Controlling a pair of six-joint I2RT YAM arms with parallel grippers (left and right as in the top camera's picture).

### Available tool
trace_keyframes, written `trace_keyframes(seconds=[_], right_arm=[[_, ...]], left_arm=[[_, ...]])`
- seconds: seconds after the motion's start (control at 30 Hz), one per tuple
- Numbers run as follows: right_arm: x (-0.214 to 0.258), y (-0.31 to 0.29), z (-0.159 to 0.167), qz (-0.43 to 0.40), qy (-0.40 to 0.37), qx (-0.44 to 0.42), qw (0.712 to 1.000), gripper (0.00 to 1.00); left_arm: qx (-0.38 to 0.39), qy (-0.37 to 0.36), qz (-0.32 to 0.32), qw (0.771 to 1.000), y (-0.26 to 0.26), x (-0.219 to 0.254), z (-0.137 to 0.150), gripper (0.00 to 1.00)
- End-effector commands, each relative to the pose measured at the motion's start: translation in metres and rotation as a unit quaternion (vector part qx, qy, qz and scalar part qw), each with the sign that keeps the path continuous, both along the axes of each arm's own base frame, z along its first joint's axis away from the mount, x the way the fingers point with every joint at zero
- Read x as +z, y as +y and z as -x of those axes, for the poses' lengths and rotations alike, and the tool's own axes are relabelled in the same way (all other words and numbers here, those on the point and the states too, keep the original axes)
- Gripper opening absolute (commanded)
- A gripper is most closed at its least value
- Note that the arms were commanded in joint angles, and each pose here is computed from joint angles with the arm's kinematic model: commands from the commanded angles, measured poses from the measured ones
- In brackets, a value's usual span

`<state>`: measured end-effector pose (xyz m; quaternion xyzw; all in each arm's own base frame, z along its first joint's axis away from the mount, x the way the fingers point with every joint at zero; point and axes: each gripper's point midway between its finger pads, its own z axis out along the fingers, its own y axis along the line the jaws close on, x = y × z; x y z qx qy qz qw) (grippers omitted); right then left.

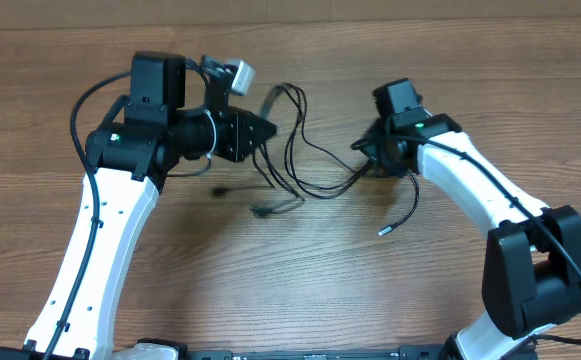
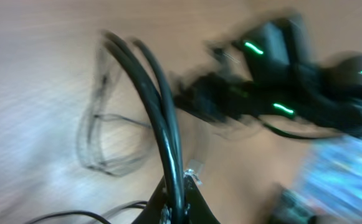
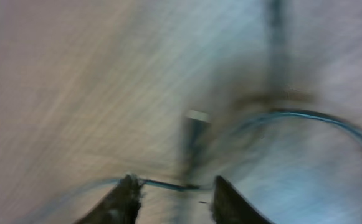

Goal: Untangle cables

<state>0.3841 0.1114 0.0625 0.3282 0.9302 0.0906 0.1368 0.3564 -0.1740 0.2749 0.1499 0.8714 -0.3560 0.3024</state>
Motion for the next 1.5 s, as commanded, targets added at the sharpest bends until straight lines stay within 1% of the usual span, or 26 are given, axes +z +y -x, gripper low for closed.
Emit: trace_keyframes(seconds=[0.0,0.1,0.13,0.23,0.3,0.37,0.43,0.53,0.63,0.7,0.77,0.87,1.03,1.17,1.27,1.4,1.47], right_arm=[[-0.005,-0.011,0.013,0.006,0.036,-0.005,0.999,0.41],[-0.008,-0.020,0.028,0.016,0.069,-0.010,0.997,0.41],[-0.009,-0.021,0.031,0.017,0.075,-0.011,0.997,0.41],[-0.010,-0.022,0.035,0.019,0.083,-0.011,0.996,0.41],[-0.010,-0.022,0.037,0.019,0.088,-0.010,0.996,0.41],[-0.011,-0.023,0.041,0.021,0.095,-0.010,0.995,0.41],[-0.011,-0.023,0.043,0.023,0.101,-0.010,0.995,0.40],[-0.011,-0.025,0.047,0.025,0.109,-0.011,0.994,0.29],[-0.011,-0.028,0.047,0.024,0.110,-0.016,0.994,0.27],[-0.011,-0.030,0.047,0.022,0.111,-0.018,0.993,0.27],[-0.011,-0.030,0.047,0.017,0.113,-0.020,0.993,0.28],[-0.011,-0.031,0.047,0.014,0.114,-0.012,0.993,0.29],[-0.011,-0.035,0.045,0.013,0.113,-0.018,0.993,0.30],[-0.011,-0.043,0.044,0.011,0.114,-0.030,0.993,0.33],[-0.012,-0.051,0.044,0.011,0.117,-0.041,0.992,0.33],[-0.012,-0.061,0.047,0.010,0.127,-0.053,0.990,0.34],[-0.012,-0.064,0.048,0.007,0.129,-0.048,0.990,0.34]], left_arm=[[0.100,-0.076,-0.098,0.987,0.037,0.002,-0.042,0.04],[0.127,-0.170,-0.084,0.974,0.037,0.034,-0.077,0.04],[0.134,-0.213,-0.071,0.965,0.035,0.051,-0.090,0.04],[0.143,-0.314,-0.036,0.938,0.027,0.090,-0.118,0.04],[0.151,-0.330,-0.011,0.932,0.022,0.097,-0.129,0.04],[0.153,-0.300,0.010,0.941,0.012,0.083,-0.134,0.04],[0.134,-0.249,0.002,0.959,-0.004,0.049,-0.134,0.04],[0.078,-0.158,-0.051,0.983,-0.039,-0.032,-0.125,0.04],[0.022,-0.100,-0.101,0.990,-0.064,-0.094,-0.109,0.04],[0.007,-0.061,-0.133,0.989,-0.072,-0.126,-0.096,0.04],[0.007,-0.030,-0.170,0.985,-0.071,-0.149,-0.085,0.04],[0.013,0.001,-0.220,0.975,-0.063,-0.166,-0.070,0.04],[-0.012,0.063,-0.248,0.967,-0.057,-0.183,-0.039,0.04],[-0.065,0.087,-0.288,0.952,-0.048,-0.195,-0.013,0.04],[-0.109,0.099,-0.319,0.936,-0.043,-0.201,0.006,0.04],[-0.136,0.126,-0.359,0.915,-0.033,-0.207,0.029,0.04],[-0.146,0.141,-0.366,0.908,-0.032,-0.208,0.040,0.04]])
